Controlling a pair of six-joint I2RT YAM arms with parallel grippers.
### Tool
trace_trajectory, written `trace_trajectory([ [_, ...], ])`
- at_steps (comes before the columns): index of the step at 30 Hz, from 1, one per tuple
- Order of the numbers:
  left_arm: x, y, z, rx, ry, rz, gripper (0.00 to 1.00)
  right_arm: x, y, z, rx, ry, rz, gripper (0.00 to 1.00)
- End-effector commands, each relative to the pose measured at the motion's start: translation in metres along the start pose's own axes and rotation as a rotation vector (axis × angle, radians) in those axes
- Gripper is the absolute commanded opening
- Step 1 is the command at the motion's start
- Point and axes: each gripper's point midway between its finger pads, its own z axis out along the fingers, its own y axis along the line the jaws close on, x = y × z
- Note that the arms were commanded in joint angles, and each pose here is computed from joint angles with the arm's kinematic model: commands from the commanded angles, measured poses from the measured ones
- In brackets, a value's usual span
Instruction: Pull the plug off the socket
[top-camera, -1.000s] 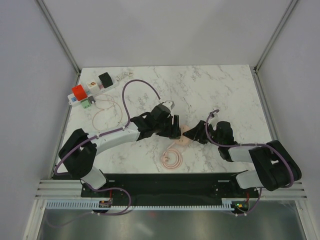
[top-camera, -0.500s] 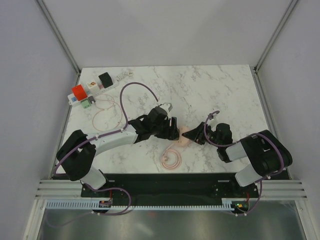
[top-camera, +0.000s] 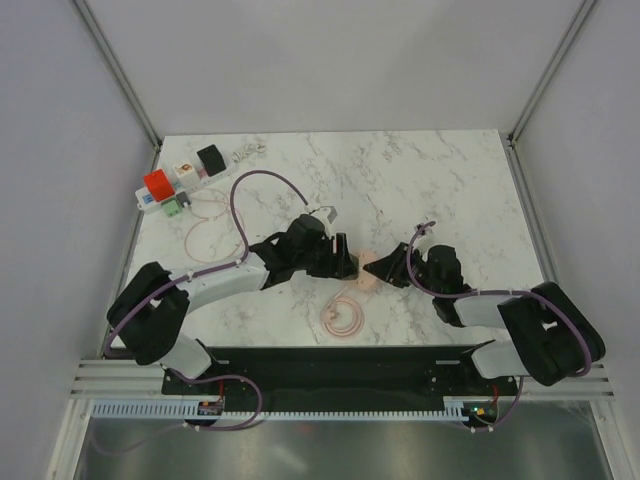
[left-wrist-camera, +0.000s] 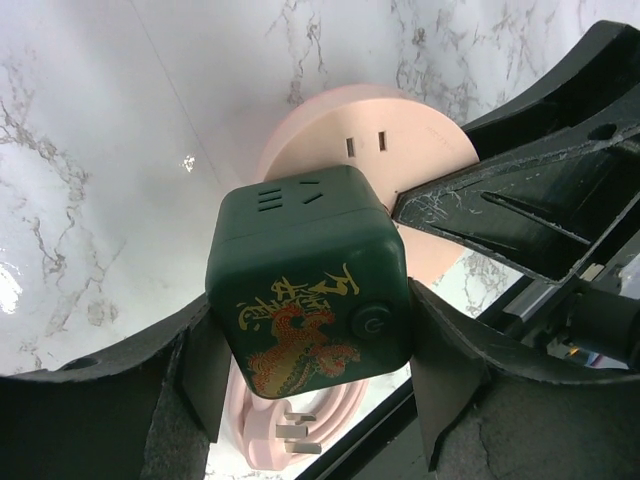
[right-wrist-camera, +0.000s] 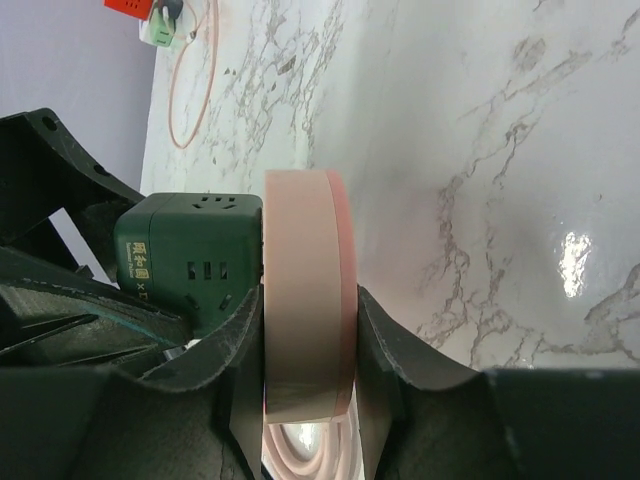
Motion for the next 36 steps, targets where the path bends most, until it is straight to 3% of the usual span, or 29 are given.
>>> trace_trajectory([
  [1, -0.056, -0.087, -0.043, 0.339, -0.154, -0.041, 0.02, -0.005, -0.073, -0.008, 0.346, -0.062, -0.095, 0.00],
  [8, -0.056, -0.060, -0.039, 0.150, -0.140, -0.024, 0.02, 0.000, -0.082, -0.005, 0.415, -0.063, -0.119, 0.00],
  [11, -0.050, -0.068, -0.044, 0.226, -0.135, 0.025, 0.02, 0.000, -0.089, -0.005, 0.463, -0.074, -0.098, 0.00],
  [15, -0.045, -0.105, -0.062, 0.474, -0.147, 0.059, 0.02, 0.005, -0.092, -0.005, 0.472, -0.063, -0.071, 0.00],
  [17, -0.049, -0.111, -0.066, 0.497, -0.156, 0.038, 0.02, 0.008, -0.094, -0.004, 0.469, -0.057, -0.064, 0.00],
  [20, -0.049, -0.091, -0.060, 0.337, -0.138, -0.013, 0.02, 0.009, -0.096, -0.002, 0.476, -0.048, -0.062, 0.00],
  [21, -0.059, -0.059, -0.051, 0.118, -0.198, -0.037, 0.02, 0.010, -0.097, -0.003, 0.481, -0.048, -0.063, 0.00],
  [22, -0.050, -0.037, -0.052, -0.076, -0.123, -0.003, 0.02, 0.009, -0.097, -0.003, 0.483, -0.050, -0.062, 0.00],
  [23, -0.047, -0.037, -0.053, -0.152, -0.116, 0.034, 0.02, 0.009, -0.097, -0.002, 0.482, -0.049, -0.065, 0.00],
  [24, -0.050, -0.040, -0.052, -0.162, -0.113, 0.050, 0.02, 0.008, -0.097, -0.002, 0.481, -0.051, -0.060, 0.00],
  [28, -0.041, -0.077, -0.057, 0.140, -0.114, 0.029, 0.02, 0.007, -0.094, -0.002, 0.468, -0.057, -0.069, 0.00],
  [36, -0.035, -0.022, -0.070, -0.114, -0.106, 0.024, 0.02, 0.002, -0.081, -0.003, 0.408, -0.076, -0.089, 0.00],
])
